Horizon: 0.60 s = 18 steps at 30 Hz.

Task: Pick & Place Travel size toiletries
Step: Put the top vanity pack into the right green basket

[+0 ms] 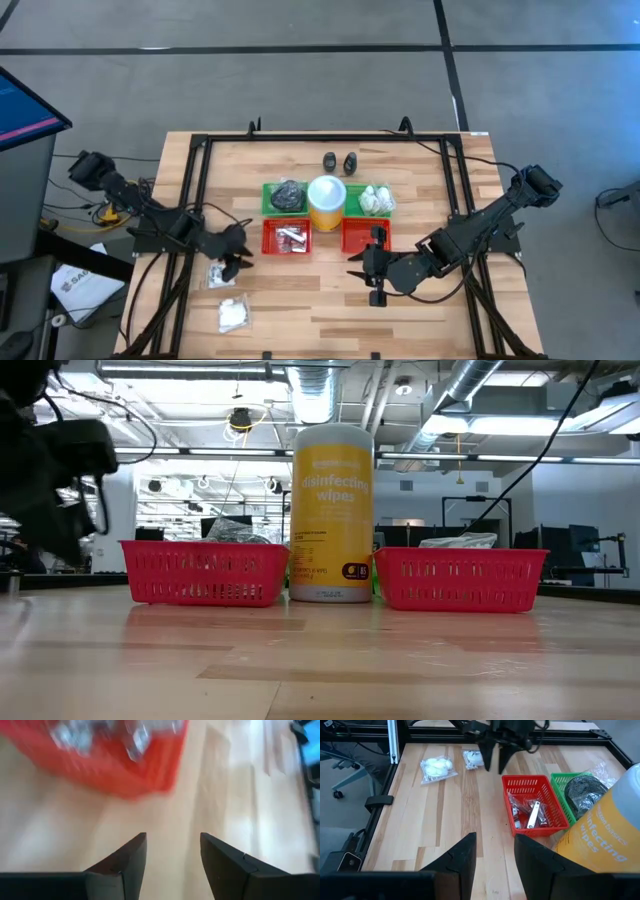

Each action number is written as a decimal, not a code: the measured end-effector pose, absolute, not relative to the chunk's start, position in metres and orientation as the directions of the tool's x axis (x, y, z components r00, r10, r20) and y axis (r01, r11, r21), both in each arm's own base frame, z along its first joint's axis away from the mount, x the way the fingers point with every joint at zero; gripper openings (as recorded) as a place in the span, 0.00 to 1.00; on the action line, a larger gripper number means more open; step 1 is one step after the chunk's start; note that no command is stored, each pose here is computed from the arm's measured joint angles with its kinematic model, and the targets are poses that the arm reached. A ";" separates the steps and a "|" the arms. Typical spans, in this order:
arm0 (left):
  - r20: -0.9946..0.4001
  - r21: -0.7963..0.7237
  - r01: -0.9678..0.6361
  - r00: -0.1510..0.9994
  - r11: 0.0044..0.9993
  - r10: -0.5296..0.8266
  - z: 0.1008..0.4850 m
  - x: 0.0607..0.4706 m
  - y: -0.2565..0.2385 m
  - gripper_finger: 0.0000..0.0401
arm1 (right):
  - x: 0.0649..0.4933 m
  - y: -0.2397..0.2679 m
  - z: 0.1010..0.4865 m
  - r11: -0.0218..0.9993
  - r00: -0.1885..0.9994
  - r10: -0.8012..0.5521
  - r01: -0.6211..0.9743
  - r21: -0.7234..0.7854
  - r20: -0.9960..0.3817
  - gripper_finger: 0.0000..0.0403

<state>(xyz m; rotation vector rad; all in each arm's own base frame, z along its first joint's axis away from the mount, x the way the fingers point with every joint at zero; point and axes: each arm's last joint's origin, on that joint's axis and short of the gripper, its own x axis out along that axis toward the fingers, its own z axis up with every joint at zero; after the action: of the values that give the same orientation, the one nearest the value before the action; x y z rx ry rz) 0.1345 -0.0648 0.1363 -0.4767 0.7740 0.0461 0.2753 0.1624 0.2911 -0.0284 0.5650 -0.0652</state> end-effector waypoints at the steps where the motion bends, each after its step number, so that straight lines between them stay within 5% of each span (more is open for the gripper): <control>1: -0.694 -0.423 -0.218 0.702 0.879 -0.160 0.135 0.133 -0.066 0.43 | 0.275 0.162 0.291 0.998 0.843 -0.070 0.054 -0.045 -0.534 0.31; 18: -0.829 -0.422 -0.347 0.522 0.838 -0.201 0.123 0.114 -0.070 0.32 | 0.276 0.161 0.291 0.997 0.843 -0.072 0.057 -0.045 -0.534 0.30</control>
<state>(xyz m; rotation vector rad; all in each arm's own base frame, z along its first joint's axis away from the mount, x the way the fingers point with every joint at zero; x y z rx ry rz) 0.1139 -0.0702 0.1229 -0.5983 1.0347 0.0941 0.2759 0.1614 0.2912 -0.0272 0.5647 -0.0686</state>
